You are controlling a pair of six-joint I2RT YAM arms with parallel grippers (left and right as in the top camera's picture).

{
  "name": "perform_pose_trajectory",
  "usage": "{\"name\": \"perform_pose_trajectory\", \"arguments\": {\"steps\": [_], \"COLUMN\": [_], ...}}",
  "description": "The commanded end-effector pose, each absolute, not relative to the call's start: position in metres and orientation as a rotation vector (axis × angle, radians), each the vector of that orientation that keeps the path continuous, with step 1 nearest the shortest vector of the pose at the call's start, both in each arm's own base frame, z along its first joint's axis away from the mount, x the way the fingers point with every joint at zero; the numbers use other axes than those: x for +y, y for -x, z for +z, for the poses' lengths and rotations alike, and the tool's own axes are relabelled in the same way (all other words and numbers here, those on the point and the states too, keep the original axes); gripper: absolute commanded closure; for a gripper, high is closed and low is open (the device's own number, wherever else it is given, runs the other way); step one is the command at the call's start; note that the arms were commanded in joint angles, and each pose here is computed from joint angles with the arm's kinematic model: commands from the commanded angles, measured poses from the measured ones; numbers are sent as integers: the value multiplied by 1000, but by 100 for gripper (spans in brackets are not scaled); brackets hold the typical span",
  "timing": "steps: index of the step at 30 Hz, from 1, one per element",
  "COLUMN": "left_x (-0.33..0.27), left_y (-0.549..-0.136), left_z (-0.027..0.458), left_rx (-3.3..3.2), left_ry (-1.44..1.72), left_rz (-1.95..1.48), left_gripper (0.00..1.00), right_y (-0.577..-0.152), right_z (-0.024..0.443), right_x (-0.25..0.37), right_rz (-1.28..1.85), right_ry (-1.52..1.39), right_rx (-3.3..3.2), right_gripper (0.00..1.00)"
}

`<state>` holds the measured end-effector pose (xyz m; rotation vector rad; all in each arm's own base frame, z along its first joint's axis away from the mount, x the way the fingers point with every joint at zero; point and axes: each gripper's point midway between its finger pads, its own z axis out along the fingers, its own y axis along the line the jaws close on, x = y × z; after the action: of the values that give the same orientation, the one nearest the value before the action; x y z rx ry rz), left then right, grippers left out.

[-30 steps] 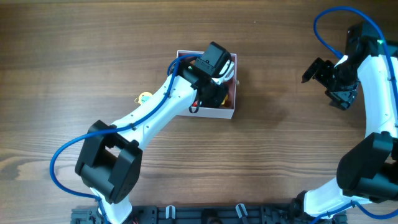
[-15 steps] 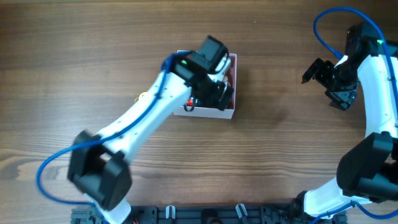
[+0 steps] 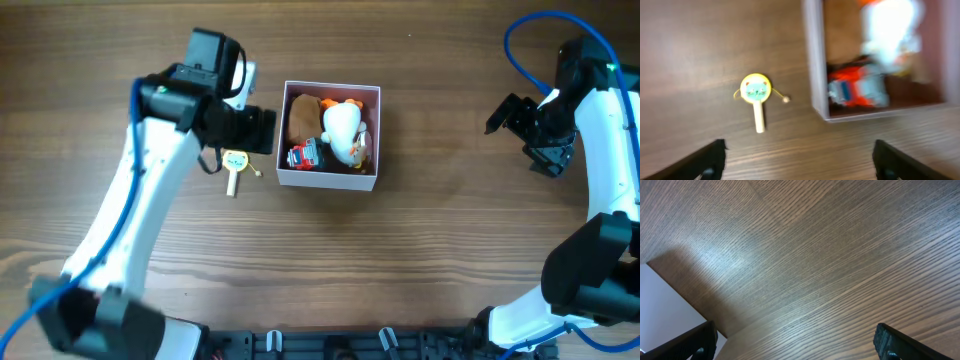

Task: Pack container
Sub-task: 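Grasp the mouse-face rattle drum handle with the left gripper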

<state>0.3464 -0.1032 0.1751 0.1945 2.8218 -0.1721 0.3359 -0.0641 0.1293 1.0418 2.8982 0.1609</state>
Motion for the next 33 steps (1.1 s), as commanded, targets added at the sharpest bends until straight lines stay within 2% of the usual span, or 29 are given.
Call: {"name": "perform_pose_trajectory", "arguments": {"steps": [1,6,10,16,25,30,33], "left_x": [-83,-75,-72,-65,-58,-58,-57], "left_y": [-335,-326,-323,-318,-319,-318,-316], "left_z": [87,40,19,-3,-13,-14,-13], "left_rx": [3022,3153,3210,3265,3265,3269,3276], "left_ry": [-6,21,24,36,73,73,72], "left_rz": [-135,-83,-47,31,106,107,110], "left_gripper": [18,36,37,46,46,75,86], "right_y": [-335,-334,-333,-333,-331,-331,-331], "right_z": [123,123,123,123,122,122,122], "right_x": [-62,-62,-61,-61,-68,-68,-68], "right_rz": [172,172,170,170,113,113,113], "right_ry": [-1070,-1070,-1073,-1072,-1072,-1073,-1073], "right_rx": [2913,2913,2919,2920,2918,2918,2918], "right_gripper": [0,0,0,0,0,0,0]}}
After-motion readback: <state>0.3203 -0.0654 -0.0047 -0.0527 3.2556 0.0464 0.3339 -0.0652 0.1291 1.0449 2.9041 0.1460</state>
